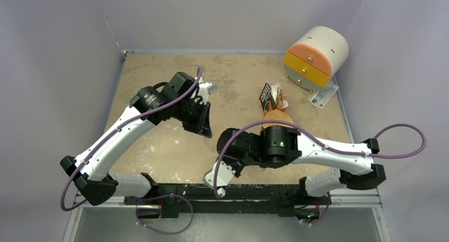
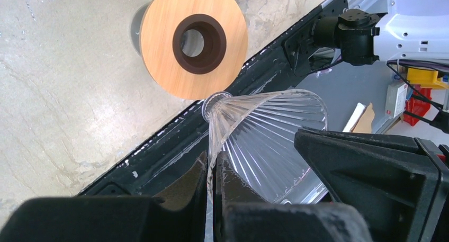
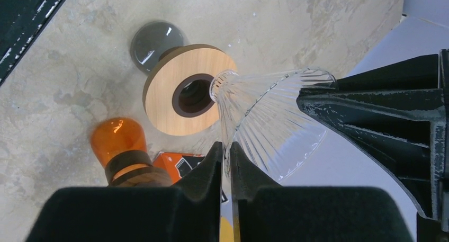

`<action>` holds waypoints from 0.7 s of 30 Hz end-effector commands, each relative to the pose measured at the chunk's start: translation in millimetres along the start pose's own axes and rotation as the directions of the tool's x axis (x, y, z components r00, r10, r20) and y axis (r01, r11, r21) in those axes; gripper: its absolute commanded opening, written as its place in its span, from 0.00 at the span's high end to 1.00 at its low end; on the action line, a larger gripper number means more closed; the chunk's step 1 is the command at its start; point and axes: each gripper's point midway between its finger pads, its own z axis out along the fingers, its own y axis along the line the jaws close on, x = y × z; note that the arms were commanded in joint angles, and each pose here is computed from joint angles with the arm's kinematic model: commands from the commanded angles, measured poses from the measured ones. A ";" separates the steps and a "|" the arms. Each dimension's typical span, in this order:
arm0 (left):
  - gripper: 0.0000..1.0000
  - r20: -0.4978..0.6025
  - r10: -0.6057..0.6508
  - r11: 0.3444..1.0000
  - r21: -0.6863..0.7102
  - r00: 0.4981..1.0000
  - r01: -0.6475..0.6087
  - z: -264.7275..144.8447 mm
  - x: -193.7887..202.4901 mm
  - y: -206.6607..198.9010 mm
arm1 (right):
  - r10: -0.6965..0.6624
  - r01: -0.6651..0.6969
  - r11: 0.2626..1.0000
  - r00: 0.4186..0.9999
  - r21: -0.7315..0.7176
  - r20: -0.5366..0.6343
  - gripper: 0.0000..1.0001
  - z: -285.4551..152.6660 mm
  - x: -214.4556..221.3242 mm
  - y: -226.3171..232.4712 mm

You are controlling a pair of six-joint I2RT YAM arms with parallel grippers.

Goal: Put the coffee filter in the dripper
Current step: Place the coffee dripper in the dripper holder.

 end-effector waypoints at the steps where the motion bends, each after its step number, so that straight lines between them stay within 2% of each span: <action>1: 1.00 0.014 0.009 1.000 0.008 1.000 -0.009 2.0 -6.2 -4.0 | 0.040 -0.041 0.992 0.999 0.123 0.011 0.82 -11.2 -2.5 -23.7; 5: 1.00 0.017 0.010 1.000 -0.018 1.000 -0.009 5.3 -8.3 0.7 | 0.067 -0.076 0.982 0.996 0.173 0.057 0.66 -19.7 -4.2 -25.9; 9: 1.00 0.036 0.006 0.998 -0.062 0.999 -0.003 9.2 -13.7 8.9 | 0.131 -0.150 0.969 0.986 0.196 0.105 0.58 -33.0 -3.7 -21.3; 14: 1.00 0.066 -0.005 0.997 -0.074 0.998 0.010 12.3 -24.3 9.0 | 0.296 -0.332 0.893 0.942 0.304 0.160 0.45 -58.2 7.8 -30.8; 18: 1.00 0.091 -0.008 0.997 -0.078 0.996 0.015 11.0 -31.8 7.1 | 0.521 -0.562 0.731 0.826 0.386 0.216 0.33 -75.3 23.9 -43.7; 21: 1.00 0.095 -0.015 0.997 -0.074 0.995 0.022 12.7 -33.6 6.3 | 0.695 -0.717 0.547 0.677 0.432 0.244 0.25 -85.2 44.2 -51.2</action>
